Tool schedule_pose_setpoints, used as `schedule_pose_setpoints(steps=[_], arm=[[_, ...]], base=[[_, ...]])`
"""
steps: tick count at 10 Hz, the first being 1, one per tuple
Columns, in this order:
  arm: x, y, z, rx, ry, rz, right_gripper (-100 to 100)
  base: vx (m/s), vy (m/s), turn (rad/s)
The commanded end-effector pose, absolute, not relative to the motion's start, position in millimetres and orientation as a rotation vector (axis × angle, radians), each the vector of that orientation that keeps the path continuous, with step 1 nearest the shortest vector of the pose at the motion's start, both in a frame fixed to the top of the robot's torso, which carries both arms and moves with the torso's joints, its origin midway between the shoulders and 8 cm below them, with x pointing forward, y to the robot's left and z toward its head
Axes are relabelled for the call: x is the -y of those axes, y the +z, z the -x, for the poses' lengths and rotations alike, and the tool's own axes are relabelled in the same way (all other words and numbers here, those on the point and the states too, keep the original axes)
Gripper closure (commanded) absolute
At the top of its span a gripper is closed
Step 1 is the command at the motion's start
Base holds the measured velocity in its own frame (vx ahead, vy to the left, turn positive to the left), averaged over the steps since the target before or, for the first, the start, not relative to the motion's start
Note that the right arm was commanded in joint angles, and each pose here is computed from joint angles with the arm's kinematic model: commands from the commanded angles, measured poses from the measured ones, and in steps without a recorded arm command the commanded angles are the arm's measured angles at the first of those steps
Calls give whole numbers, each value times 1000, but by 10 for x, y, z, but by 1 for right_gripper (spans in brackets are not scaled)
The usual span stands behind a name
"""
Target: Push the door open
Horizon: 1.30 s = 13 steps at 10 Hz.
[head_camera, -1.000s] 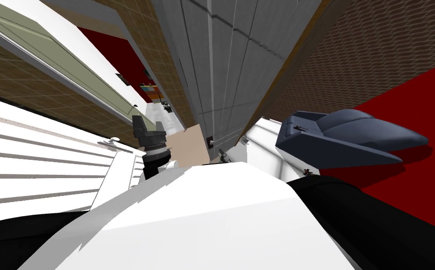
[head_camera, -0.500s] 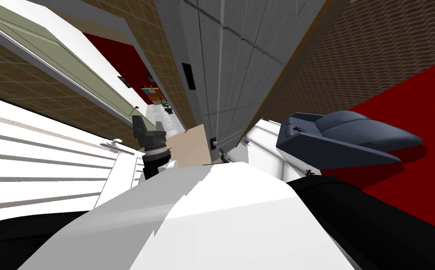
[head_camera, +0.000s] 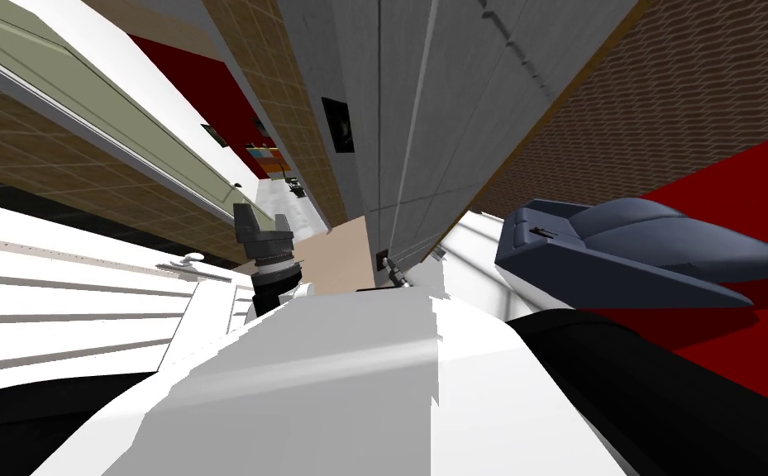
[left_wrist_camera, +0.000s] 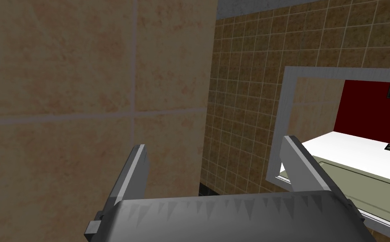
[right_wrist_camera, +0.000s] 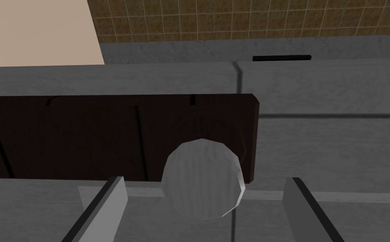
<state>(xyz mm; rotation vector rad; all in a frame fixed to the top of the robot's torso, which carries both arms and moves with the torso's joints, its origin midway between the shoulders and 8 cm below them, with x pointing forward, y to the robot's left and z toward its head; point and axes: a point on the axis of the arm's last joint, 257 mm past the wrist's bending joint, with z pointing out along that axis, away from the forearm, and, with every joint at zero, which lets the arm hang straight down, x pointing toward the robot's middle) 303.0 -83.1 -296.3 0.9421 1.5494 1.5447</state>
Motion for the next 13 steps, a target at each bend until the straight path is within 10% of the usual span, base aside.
schedule_pose_setpoints(steps=[1,6,7,13], arm=[[831,-2963,-3027,-1550,1545,-942,100],[831,-2963,-3027,-1550,1545,-942,100],[905,-2962,-3042,-1530,1528,-962,-100],[906,-2964,-3187,-1516,1513,-981,-100]], base=[[-8,-2,-7],[-17,-8,0],[-149,-15,-207],[54,71,-7]])
